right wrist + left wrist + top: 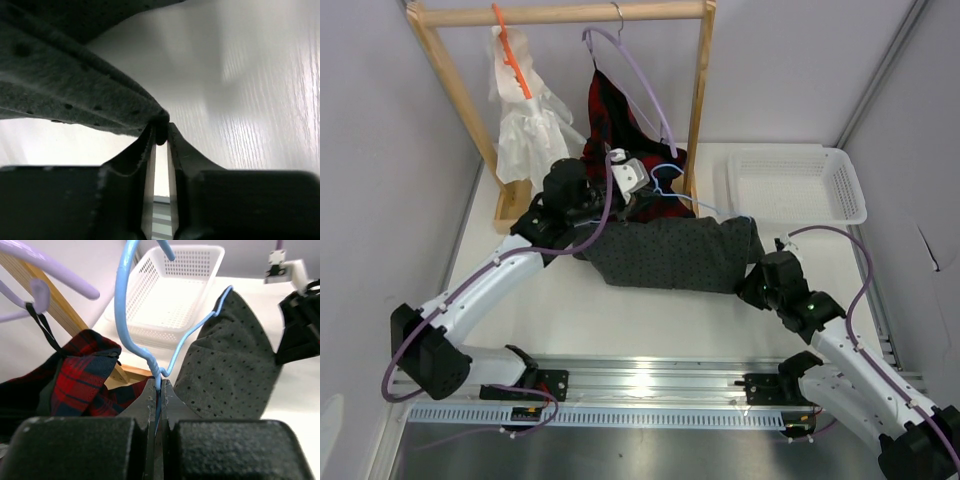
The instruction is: Place the skirt on the hanger
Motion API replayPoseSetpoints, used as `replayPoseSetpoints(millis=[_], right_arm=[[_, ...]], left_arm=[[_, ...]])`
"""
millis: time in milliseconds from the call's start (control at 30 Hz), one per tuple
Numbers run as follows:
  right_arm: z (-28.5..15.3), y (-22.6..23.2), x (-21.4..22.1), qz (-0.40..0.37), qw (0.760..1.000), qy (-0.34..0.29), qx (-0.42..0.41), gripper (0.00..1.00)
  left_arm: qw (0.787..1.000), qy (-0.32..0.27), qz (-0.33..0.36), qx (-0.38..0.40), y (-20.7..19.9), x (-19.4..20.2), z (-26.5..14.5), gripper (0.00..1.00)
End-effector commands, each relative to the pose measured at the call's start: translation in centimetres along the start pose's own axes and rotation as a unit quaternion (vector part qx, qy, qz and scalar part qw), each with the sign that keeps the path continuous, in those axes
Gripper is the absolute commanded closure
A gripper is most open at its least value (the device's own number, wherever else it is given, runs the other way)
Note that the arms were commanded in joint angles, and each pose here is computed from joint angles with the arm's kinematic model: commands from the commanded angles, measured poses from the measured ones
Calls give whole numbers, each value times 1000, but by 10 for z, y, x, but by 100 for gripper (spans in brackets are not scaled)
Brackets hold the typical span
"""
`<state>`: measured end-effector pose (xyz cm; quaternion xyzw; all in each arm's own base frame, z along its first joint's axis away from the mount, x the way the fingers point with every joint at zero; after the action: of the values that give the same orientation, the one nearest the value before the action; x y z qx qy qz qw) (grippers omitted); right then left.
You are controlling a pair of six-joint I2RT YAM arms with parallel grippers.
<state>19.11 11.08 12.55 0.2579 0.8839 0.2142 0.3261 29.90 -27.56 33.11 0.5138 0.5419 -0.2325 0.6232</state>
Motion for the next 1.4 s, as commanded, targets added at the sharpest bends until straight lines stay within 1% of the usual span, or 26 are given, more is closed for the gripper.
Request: replayPoseSetpoints(millis=[0, 67, 100, 167, 200, 300, 333, 400, 433, 467, 500, 633, 767, 833, 933, 967, 1133, 1167, 1200, 1267, 1333, 1367], right_arm=[[4, 2, 3, -6, 1000, 4, -10, 70], [2, 7, -3, -11, 1000, -8, -18, 58], [0, 10, -7, -11, 1000, -14, -22, 49], [-7, 17, -18, -18, 999, -33, -29, 41], [-14, 26, -26, -18, 998, -44, -38, 33], [-25, 33, -40, -21, 997, -68, -37, 32], [-34, 40, -50, -19, 995, -86, -43, 33], [-43, 41, -58, -18, 994, -102, -39, 33], [-54, 48, -68, -14, 991, -123, -51, 33], [-59, 50, -73, -12, 990, -131, -54, 33], [-70, 60, -82, -10, 987, -145, -71, 33], [-93, 82, -105, -16, 981, -169, -96, 34], [-112, 101, -127, -19, 974, -195, -117, 34], [-118, 110, -134, -21, 971, -200, -127, 34], [-125, 123, -144, -22, 968, -205, -145, 34], [-130, 130, -148, -23, 966, -208, -154, 34], [-124, 148, -158, -25, 965, -203, -164, 35], [-123, 149, -159, -27, 965, -203, -164, 35], [-124, 151, -160, -26, 965, -204, -164, 35], [-120, 151, -162, -27, 965, -204, -161, 35], [-116, 150, -164, -27, 966, -204, -155, 35], [-114, 150, -164, -27, 967, -202, -153, 35]], left_arm=[[997, -54, 30, -54, 16, -56, -25, 100], [996, -60, 34, -54, 15, -64, -28, 100], [998, -46, 25, -47, 11, -59, -30, 100], [998, -48, 22, -40, 7, -63, -33, 100], [998, -46, 18, -36, 6, -64, -33, 100], [999, -41, 11, -18, -2, -69, -36, 100], [999, -49, 13, -8, -5, -76, -40, 100], [999, -45, 10, 3, -9, -79, -45, 100], [999, -47, 10, 5, -9, -84, -48, 100], [999, -29, -2, 12, -12, -79, -51, 100], [999, -32, -6, 9, -10, -88, -54, 100], [999, -21, -45, 14, -18, -89, -63, 100], [997, -21, -75, -5, -25, -97, -87, 100], [996, -17, -88, -15, -26, -100, -96, 100], [993, 12, -116, -32, -31, -97, -114, 100], [992, 11, -123, -40, -31, -100, -120, 100], [986, 13, -139, -96, -28, -110, -152, 100], [984, 28, -145, -99, -30, -106, -157, 100], [984, 22, -142, -107, -28, -115, -165, 100], [981, 37, -146, -119, -30, -113, -176, 100], [979, 37, -148, -135, -31, -116, -189, 100], [976, 31, -162, -141, -33, -117, -192, 100]])
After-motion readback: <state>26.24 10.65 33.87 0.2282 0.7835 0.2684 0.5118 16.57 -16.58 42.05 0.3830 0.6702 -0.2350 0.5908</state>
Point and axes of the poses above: each gripper's point midway between its finger pads, its own z axis out along the fingers, its own y axis along the line the jaws close on, x = y × z, the point moved 3 cm from there along -z, back along the fingers, and after that the axes turned 9 degrees about z, right-handed, at the moved point
